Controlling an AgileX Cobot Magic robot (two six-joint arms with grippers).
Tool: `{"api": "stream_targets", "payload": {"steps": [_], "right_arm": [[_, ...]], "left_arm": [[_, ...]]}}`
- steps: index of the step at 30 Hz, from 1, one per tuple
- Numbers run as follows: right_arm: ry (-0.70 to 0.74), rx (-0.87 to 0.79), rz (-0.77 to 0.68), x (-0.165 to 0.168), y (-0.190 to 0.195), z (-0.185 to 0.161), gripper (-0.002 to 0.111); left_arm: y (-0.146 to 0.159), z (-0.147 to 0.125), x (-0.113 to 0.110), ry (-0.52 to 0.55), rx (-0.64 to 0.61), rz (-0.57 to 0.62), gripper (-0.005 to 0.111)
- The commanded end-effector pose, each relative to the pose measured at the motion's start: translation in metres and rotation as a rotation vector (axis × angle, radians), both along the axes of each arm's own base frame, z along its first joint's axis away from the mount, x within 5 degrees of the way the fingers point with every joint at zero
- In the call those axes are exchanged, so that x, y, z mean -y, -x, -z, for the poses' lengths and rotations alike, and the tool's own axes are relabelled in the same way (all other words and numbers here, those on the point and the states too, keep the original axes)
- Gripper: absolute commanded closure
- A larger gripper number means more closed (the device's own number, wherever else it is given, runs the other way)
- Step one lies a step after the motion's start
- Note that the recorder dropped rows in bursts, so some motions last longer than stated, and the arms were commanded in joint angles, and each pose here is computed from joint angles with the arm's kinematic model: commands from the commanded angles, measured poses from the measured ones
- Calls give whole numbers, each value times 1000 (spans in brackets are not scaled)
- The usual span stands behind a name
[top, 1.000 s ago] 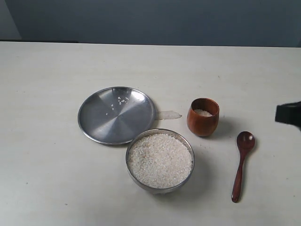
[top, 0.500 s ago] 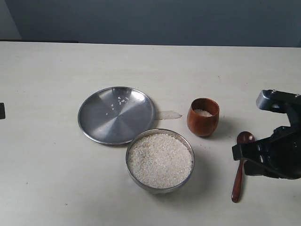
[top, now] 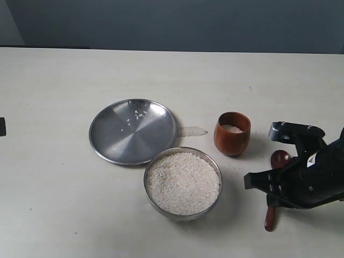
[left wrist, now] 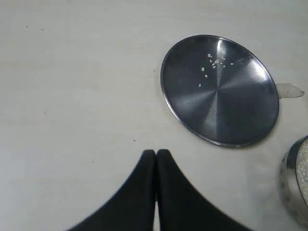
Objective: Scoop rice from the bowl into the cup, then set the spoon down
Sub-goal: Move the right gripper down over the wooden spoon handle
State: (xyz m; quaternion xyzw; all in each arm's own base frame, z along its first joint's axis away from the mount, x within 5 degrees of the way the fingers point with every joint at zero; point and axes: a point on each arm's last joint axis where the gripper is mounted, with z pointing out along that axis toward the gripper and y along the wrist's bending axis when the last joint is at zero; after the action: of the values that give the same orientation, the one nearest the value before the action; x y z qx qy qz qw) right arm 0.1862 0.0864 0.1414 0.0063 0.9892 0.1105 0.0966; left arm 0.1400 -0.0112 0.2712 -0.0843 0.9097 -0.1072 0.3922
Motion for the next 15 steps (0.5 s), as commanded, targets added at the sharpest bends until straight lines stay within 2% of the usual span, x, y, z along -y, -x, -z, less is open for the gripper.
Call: {"api": "stream_targets", "payload": {"steps": [1,6,15], "right_arm": [[20,5,-11,1,0,5,98],[20,3,-11,1,0,5,71],[23,7,-12,1,-1,6,70]], "left_arm": [[-1,-1,0,-5,8,-1,106],[-1,-1,0,-5,8,-1,106],[-1,-1,0,-5,8,-1,106]]}}
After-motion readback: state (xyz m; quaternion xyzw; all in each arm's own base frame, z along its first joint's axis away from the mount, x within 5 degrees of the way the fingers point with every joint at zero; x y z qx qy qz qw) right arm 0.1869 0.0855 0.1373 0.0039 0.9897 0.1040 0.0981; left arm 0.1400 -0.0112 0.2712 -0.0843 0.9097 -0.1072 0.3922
